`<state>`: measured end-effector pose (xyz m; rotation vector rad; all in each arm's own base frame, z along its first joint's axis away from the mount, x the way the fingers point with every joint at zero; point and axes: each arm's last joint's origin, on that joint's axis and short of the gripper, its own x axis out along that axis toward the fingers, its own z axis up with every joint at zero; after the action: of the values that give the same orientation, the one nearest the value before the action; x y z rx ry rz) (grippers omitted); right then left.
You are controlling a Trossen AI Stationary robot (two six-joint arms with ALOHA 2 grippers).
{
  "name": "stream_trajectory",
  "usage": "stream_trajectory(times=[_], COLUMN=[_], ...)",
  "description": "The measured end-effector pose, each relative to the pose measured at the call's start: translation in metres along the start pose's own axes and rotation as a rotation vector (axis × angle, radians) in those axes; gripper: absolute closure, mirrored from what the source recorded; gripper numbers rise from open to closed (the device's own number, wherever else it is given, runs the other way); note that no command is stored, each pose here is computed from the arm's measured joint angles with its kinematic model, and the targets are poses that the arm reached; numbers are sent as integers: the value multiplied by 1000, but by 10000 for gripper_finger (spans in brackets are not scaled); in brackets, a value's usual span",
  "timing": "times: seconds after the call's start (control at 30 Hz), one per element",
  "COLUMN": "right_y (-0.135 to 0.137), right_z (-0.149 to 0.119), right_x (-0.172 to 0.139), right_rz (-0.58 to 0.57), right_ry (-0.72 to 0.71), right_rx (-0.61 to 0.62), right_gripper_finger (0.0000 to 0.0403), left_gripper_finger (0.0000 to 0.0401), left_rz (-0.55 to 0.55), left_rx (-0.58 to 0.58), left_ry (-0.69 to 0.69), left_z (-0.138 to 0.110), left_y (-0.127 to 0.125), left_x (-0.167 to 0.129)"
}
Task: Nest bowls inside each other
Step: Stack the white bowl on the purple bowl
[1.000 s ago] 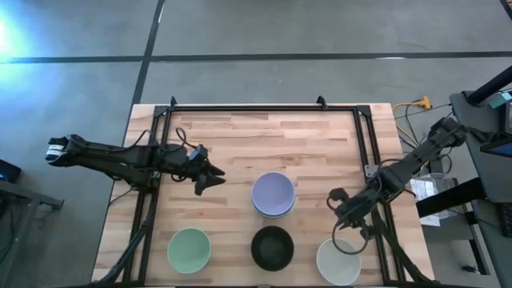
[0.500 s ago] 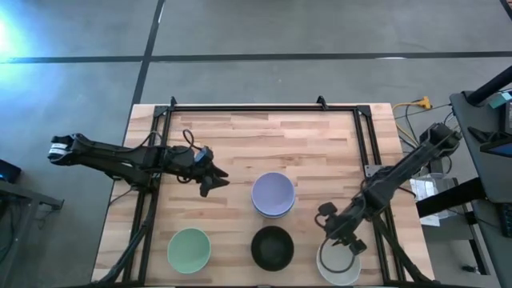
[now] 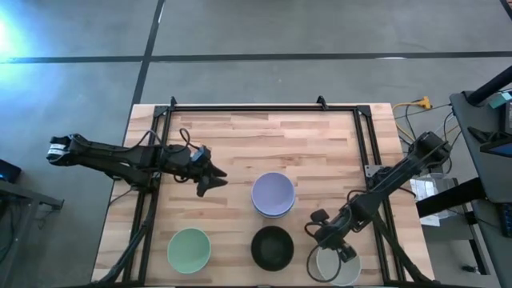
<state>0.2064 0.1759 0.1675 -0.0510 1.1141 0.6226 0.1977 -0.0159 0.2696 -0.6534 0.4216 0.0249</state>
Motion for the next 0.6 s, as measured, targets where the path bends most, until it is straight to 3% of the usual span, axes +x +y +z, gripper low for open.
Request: stream_trajectory(times=[0.1,0.33,0.47,0.6], right_y=[2,4,1,-14], right_z=[5,15,34,62], right_x=[-6,-42,-76,-112], right_rz=[7,3,6,-128], right_ry=[-27,-54,-199,-439], right_rx=[-1,81,152,319], right_gripper_finger=[387,391,391,391], left_gripper_finger=[210,210,210,210], left_rz=[-12,-31,-41,-54], left_rx=[4,19,24,31], left_ry=[2,15,22,31], left_z=[0,0,0,-1], left_y=[-1,-1,-1,-2], left_x=[-1,-1,-1,-1])
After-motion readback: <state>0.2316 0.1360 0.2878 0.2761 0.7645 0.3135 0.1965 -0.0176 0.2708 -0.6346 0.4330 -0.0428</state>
